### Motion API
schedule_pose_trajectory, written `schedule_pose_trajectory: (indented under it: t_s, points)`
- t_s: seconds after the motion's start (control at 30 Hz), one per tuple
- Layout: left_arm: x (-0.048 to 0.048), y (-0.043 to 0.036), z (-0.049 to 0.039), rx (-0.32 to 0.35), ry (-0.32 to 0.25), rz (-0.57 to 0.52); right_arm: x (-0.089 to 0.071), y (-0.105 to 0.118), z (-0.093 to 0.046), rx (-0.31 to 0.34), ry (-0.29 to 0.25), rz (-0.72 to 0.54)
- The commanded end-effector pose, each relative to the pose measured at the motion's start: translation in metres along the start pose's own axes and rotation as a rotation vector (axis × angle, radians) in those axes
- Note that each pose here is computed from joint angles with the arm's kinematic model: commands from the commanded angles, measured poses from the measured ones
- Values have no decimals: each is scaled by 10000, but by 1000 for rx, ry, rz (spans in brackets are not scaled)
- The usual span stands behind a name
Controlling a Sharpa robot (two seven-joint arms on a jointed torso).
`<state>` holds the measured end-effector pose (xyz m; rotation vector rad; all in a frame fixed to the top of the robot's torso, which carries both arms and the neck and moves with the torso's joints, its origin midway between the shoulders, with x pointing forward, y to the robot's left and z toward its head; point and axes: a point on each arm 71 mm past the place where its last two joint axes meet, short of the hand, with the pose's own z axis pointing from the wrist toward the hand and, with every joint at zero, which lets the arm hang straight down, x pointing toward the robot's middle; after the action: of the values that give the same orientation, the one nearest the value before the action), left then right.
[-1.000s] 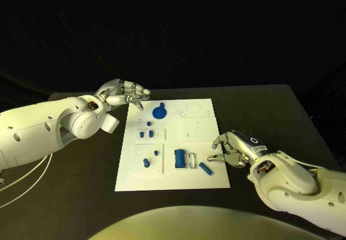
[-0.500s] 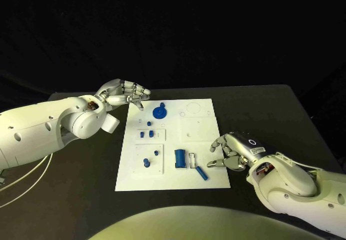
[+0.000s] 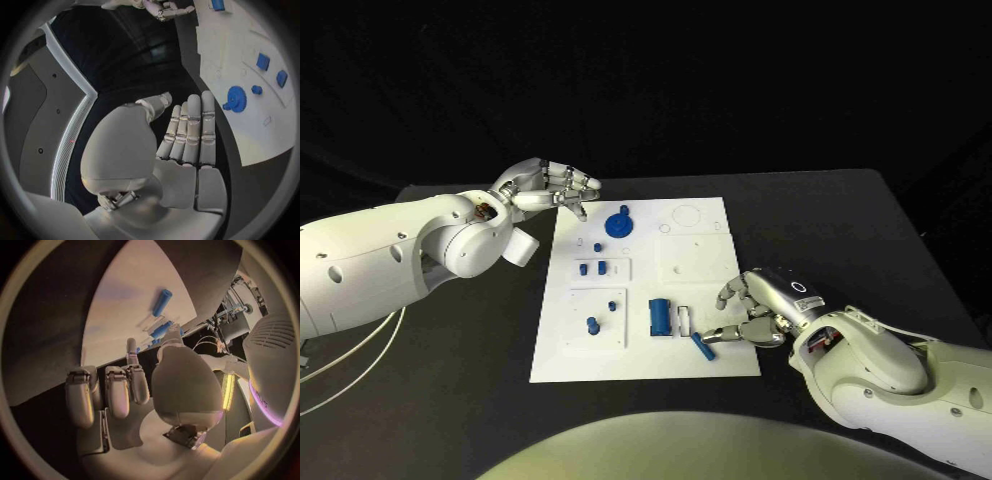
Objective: Assemble the parts on the task board
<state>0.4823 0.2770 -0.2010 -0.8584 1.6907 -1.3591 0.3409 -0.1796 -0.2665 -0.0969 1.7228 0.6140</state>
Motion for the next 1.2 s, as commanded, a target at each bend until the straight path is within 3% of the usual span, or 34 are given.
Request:
schedule_pose_trajectory:
  t_s: [0.03,0.23,0.43,0.67,1.03,1.2]
  points:
    - [20,-11,8,8,10,-2,-3,6,-2,-11,-18,11]
    - [21,-8,7,8,10,-2,-35,-32,-11,13,-62,74]
    - [20,-5,7,6,9,-2,13,-136,-16,96,4,220]
    - [18,-1,7,5,8,-2,15,-156,-19,99,10,256]
    - [16,0,6,5,8,-2,-47,-150,-22,68,-73,284]
    - [16,1,6,4,8,-2,-29,-192,-17,104,-59,398]
